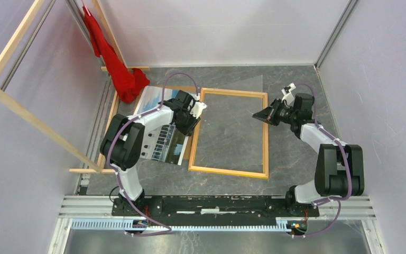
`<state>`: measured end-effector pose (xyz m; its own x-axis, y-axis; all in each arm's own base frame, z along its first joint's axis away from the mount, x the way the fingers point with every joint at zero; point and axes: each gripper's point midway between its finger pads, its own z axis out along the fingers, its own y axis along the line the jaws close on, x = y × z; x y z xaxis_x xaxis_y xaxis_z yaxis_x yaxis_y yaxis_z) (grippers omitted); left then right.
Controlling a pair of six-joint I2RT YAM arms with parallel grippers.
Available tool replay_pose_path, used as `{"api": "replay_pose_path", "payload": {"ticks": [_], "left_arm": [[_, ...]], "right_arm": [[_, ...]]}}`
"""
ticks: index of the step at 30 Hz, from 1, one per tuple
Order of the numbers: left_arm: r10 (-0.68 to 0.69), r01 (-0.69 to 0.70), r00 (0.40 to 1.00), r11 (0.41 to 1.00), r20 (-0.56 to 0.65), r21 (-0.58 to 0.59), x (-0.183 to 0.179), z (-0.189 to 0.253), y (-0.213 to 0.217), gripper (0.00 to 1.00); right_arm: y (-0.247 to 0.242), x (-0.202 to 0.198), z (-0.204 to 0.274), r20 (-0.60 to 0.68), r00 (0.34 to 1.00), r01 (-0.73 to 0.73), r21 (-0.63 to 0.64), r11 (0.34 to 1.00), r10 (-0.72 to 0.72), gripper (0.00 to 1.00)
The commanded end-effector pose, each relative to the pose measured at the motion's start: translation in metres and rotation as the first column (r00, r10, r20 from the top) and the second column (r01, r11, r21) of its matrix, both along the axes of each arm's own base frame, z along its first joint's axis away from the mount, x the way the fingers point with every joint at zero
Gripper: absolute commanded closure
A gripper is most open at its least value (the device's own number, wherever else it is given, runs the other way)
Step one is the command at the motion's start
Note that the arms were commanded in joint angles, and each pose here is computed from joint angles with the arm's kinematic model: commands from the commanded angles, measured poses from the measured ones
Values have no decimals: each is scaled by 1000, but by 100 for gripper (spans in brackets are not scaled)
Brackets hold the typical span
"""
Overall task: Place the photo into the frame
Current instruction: Place the photo frame item in the photo frame.
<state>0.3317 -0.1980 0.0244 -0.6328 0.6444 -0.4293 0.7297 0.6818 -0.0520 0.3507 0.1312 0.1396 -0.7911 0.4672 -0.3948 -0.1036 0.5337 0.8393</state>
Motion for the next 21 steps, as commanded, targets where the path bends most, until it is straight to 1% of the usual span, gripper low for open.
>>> {"api": "replay_pose_path", "payload": {"ticks": [1,11,18,21], "left_arm": [[26,-26,1000,999,4,-43,7,7,-12,65],[25,-25,1000,999,0,-37,6,5,-11,66],[22,-22,1000,999,2,-38,6,6,-12,66],[22,-22,1000,999,3,-39,6,6,-11,66]], "right_arm": [[-2,-4,-17,-24,1000,1,-34,999,-2,100],[-8,-3,-30,-51,999,14,-66,998,-18,100],[-17,-6,-48,-100,993,44,-117,992,-56,100],[-18,-7,-52,-109,992,45,-116,992,-58,100]]}}
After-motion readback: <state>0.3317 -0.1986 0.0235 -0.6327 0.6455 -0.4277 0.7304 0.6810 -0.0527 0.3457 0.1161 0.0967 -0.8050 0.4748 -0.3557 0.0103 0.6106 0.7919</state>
